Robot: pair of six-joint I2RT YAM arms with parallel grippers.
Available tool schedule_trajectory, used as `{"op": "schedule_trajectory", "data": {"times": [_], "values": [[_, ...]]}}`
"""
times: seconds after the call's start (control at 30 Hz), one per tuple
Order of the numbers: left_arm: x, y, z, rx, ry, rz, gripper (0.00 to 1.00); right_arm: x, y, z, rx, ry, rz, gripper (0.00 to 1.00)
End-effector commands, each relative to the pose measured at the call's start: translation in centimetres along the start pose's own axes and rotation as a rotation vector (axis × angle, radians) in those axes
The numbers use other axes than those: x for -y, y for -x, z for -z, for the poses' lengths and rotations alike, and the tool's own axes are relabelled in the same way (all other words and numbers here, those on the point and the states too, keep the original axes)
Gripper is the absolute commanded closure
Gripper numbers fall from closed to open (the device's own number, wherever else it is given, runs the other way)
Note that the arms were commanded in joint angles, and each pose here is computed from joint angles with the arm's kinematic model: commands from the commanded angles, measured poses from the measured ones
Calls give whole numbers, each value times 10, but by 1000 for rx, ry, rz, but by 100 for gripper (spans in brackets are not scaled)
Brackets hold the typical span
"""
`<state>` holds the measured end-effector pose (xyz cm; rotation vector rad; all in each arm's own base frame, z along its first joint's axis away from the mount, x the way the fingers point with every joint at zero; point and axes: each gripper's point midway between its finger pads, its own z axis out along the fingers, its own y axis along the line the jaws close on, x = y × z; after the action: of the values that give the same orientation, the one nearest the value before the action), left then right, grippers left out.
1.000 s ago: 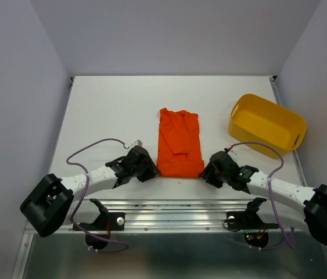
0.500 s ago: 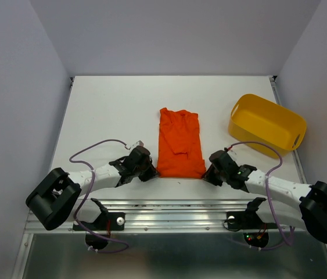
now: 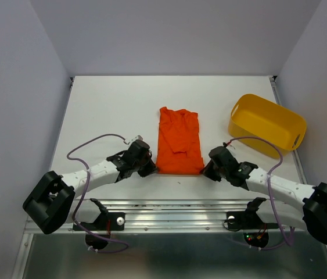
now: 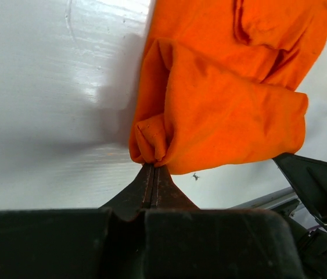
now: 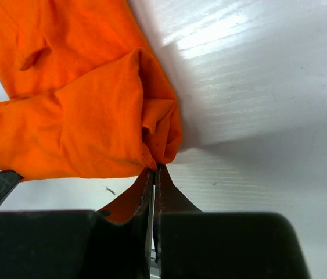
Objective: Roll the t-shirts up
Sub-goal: Roll the T-shirt to the center of the board.
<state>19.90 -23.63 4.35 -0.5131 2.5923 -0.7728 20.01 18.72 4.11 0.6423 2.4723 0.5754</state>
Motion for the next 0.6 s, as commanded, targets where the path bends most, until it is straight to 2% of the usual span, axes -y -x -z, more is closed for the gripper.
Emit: {"op": "schedule_trajectory", "data": {"times": [0.0, 0.57], "values": [[16, 16, 14, 33, -12, -22, 100, -30, 26, 11, 79, 66, 0, 99], [37, 60, 18, 57, -15, -30, 100, -55, 61, 15, 147, 63, 31, 99]]}}
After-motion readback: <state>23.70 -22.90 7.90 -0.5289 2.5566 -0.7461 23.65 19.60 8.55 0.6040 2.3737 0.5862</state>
